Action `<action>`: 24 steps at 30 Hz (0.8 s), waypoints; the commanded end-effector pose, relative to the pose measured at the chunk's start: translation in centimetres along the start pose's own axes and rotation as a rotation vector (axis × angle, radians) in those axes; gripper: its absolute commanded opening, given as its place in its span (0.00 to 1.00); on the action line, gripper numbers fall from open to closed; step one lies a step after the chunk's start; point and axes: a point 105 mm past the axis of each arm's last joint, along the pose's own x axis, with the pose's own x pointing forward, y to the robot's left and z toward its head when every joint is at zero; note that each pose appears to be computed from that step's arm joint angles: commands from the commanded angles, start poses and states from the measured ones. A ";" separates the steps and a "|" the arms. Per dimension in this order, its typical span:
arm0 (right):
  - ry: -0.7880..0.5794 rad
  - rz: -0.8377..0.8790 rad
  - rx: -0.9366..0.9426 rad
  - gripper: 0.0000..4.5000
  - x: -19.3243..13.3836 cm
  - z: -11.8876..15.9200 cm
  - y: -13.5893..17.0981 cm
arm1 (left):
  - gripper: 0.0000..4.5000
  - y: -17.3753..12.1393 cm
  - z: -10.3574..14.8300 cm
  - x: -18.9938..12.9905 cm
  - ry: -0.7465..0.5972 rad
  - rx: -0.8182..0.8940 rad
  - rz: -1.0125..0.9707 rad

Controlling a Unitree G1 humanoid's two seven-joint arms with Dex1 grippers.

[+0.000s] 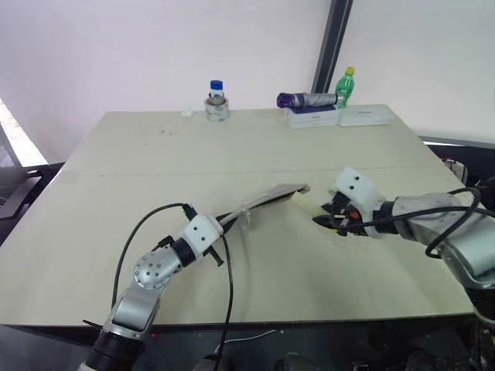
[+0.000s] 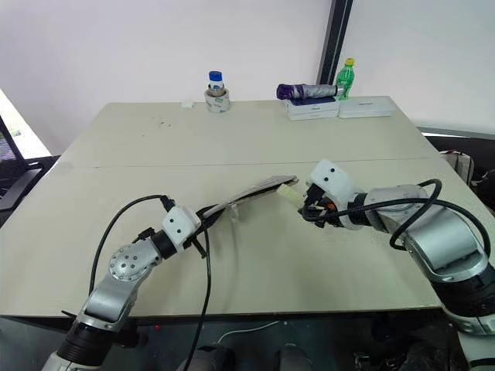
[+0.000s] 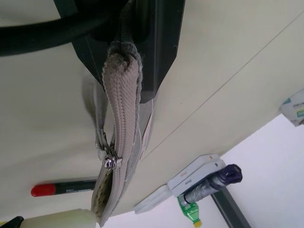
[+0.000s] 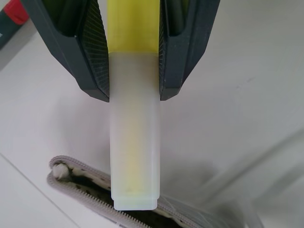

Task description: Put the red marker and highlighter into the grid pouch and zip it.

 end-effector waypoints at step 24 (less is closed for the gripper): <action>0.067 0.119 -0.239 0.19 2.7 0.7 2.9 | 0.00 -4.1 2.1 0.0 -0.120 0.374 -0.304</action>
